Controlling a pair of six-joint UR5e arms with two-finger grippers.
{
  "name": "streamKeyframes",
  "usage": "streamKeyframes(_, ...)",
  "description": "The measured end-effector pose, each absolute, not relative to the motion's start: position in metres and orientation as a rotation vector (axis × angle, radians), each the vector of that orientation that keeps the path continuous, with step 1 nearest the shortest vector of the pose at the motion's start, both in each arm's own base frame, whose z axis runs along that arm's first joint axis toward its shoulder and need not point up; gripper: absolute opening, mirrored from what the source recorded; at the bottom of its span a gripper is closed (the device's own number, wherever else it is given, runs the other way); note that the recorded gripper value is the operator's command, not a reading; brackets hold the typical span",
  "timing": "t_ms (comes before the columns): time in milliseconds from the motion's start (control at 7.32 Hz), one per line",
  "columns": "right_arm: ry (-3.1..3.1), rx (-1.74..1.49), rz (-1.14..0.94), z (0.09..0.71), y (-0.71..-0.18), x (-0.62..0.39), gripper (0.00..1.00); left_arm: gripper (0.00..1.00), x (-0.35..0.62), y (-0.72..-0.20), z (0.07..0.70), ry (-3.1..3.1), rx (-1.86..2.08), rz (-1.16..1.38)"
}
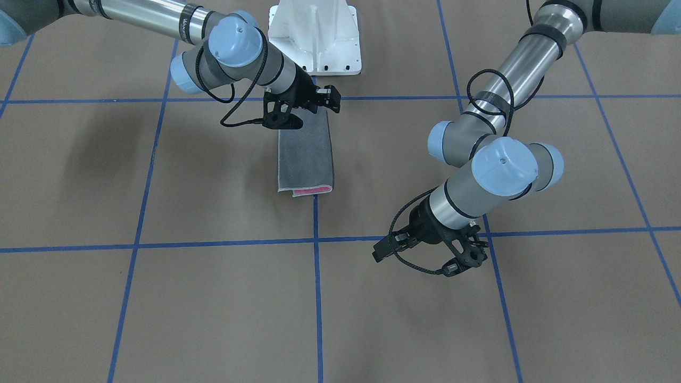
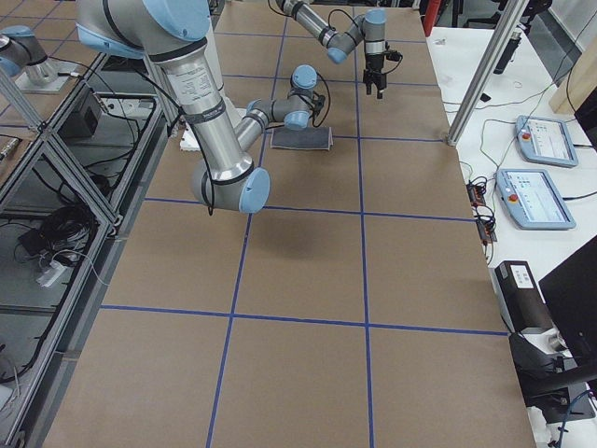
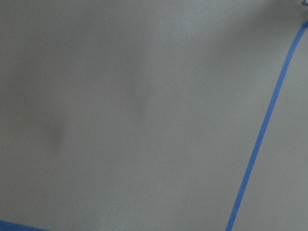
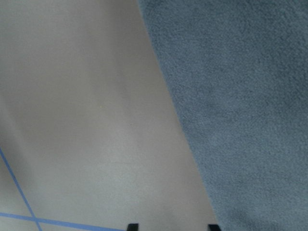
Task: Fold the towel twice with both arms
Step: 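Release the strip and raise the right gripper away while the left gripper approaches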
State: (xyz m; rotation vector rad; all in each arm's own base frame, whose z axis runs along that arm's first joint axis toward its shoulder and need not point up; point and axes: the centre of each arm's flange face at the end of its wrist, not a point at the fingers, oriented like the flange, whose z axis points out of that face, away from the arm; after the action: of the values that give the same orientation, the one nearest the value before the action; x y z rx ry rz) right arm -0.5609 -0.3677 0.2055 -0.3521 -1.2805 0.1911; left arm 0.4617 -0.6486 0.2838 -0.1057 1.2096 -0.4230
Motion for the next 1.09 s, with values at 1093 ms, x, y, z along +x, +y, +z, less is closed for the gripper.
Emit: streamKeyframes(1093, -1.246, -0.185, 0.313, 0.303, -0.504, -0.380, 1.00, 1.00, 0.455, -0.532, 0.233, 1.289, -0.257, -0.475)
